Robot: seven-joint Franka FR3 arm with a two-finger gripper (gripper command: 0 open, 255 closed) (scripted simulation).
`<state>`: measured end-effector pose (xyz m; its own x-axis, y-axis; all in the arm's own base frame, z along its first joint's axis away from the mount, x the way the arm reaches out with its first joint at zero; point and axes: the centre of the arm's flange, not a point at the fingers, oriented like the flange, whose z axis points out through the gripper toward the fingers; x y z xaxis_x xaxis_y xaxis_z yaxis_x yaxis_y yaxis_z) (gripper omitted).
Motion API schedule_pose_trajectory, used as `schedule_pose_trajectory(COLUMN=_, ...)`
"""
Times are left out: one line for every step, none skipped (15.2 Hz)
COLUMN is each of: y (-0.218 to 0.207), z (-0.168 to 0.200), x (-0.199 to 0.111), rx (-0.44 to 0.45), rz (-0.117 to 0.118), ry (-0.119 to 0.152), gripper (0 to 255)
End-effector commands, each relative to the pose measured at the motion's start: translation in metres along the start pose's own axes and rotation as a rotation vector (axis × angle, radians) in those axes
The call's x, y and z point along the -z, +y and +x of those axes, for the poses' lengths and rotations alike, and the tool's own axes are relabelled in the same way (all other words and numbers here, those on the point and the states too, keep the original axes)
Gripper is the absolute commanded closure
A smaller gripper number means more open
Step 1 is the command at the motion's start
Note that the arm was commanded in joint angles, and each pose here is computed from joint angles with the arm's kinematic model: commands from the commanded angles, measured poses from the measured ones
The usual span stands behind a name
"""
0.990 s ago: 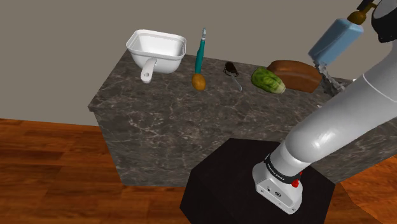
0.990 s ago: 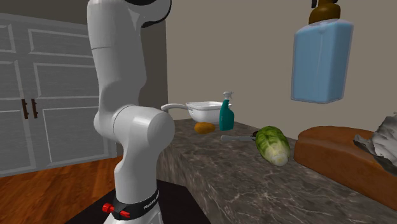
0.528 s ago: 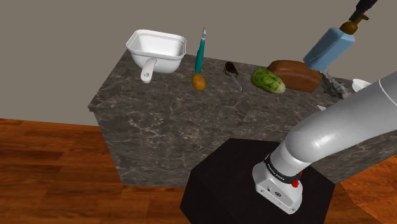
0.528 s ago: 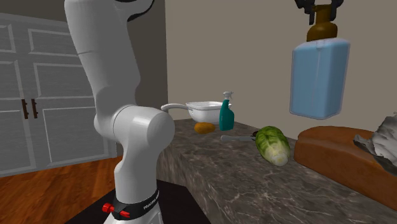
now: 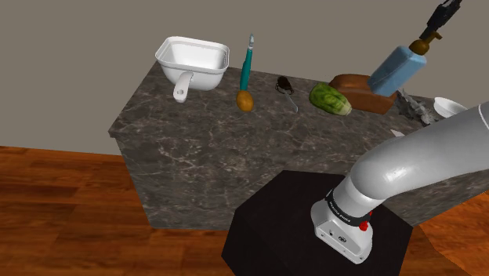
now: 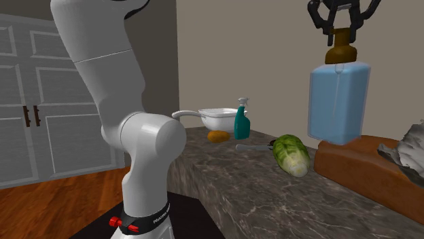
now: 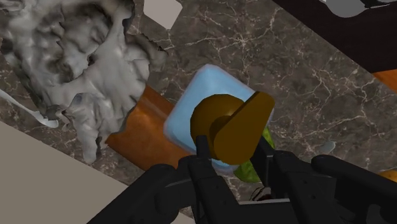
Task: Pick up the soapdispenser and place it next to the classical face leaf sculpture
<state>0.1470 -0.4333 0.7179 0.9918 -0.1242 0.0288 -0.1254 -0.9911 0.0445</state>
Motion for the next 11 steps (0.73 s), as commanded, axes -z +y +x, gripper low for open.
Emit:
schedule_pose_trajectory(y=0.000, z=-0.001, x=-0.011, rx=0.000, rz=-0.001, ry=0.001, gripper=255)
schedule_pose_trajectory(y=0.000, z=-0.001, x=-0.016, rx=0.000, rz=-0.001, ry=0.001, gripper=255)
schedule_pose_trajectory(y=0.000, z=-0.001, x=-0.021, rx=0.000, rz=-0.001, ry=0.001, gripper=255)
schedule_pose_trajectory(y=-0.001, z=-0.001, x=-0.026, rx=0.000, rz=-0.001, ry=0.001, gripper=255)
schedule_pose_trajectory(y=-0.001, z=-0.001, x=-0.032, rx=0.000, rz=-0.001, ry=0.001, gripper=255)
schedule_pose_trajectory(y=-0.001, z=-0.001, x=-0.037, rx=0.000, rz=-0.001, ry=0.001, gripper=255)
schedule_pose_trajectory(y=-0.001, z=-0.001, x=-0.042, rx=0.000, rz=-0.001, ry=0.001, gripper=255)
schedule_pose_trajectory(y=-0.002, z=-0.002, x=-0.047, rx=0.000, rz=-0.001, ry=0.001, gripper=255)
schedule_pose_trajectory(y=-0.002, z=-0.002, x=-0.053, rx=0.000, rz=-0.001, ry=0.001, gripper=255)
schedule_pose_trajectory(y=-0.002, z=-0.002, x=-0.058, rx=0.000, rz=-0.001, ry=0.001, gripper=255)
schedule_pose_trajectory(y=-0.002, z=-0.002, x=-0.063, rx=0.000, rz=-0.001, ry=0.001, gripper=255)
